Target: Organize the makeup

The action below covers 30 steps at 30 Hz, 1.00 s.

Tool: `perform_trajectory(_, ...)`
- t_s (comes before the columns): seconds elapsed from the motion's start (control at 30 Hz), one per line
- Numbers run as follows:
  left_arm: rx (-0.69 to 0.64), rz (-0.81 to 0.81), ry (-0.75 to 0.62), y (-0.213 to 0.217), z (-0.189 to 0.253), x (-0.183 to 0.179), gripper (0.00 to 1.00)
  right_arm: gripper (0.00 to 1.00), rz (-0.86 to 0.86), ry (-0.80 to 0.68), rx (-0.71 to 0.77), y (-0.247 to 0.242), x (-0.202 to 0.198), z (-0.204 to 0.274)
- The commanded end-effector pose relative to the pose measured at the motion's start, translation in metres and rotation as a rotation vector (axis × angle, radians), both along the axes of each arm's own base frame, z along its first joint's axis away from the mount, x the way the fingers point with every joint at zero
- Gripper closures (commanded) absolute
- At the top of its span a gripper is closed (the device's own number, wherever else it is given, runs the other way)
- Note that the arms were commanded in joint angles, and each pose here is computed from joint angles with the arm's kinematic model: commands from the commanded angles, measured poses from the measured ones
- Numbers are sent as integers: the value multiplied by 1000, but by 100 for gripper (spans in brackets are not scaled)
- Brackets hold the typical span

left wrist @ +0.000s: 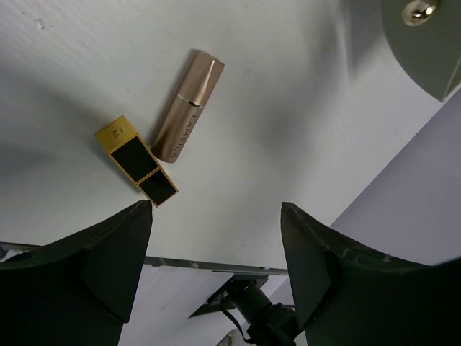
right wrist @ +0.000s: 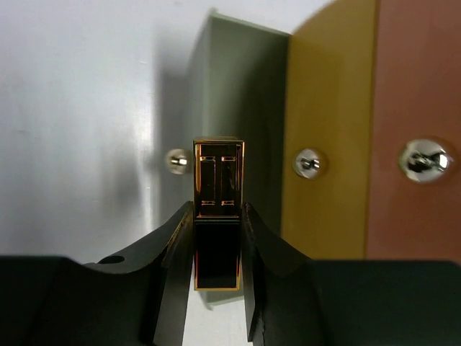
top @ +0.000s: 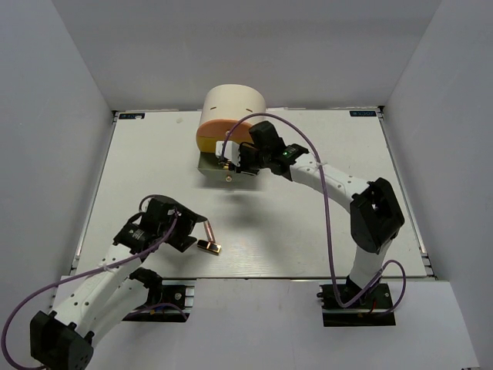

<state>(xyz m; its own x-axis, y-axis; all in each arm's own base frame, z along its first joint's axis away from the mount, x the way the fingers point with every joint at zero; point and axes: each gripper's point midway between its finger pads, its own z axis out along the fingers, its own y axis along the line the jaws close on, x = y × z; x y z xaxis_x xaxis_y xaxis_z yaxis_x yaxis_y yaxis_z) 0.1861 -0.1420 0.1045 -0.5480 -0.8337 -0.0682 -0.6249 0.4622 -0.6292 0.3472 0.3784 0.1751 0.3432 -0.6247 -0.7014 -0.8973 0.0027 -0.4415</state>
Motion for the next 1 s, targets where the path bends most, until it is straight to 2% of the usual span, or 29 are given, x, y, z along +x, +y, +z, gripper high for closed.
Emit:
perform_trajectory(0.0,-43,13,59,-5,-7,-6,18,100,-96,-101,23,0,39,18)
perform_trajectory(0.07,-41,-3,86,-8,-11,-9,18,100,-104,-118,10,0,50,14)
perform_trajectory(0.13,-34,-8,105,-9,-14,-8,18,96,-109,-116,-4,-2,55,10)
perform_trajectory(0.17,-30,-15,107,-11,-14,-9,18,92,-109,-114,-10,-1,56,7)
perform_trajectory(0.2,-30,-17,112,-12,-14,-9,18,83,-108,-111,-20,-1,59,3)
perform_trajectory(0.47,-20,-24,159,-11,-19,-16,18,51,-109,-79,-37,-3,63,-10)
perform_trajectory(0.7,-1,-34,249,-11,-31,-25,18,44,-105,-44,-12,-7,54,-4)
perform_trajectory(0.87,49,-46,368,-11,-44,-30,19,54,-108,-10,73,-10,42,19)
perform_trajectory(0.97,66,-60,384,-14,-46,-25,23,57,-108,1,125,-14,34,35)
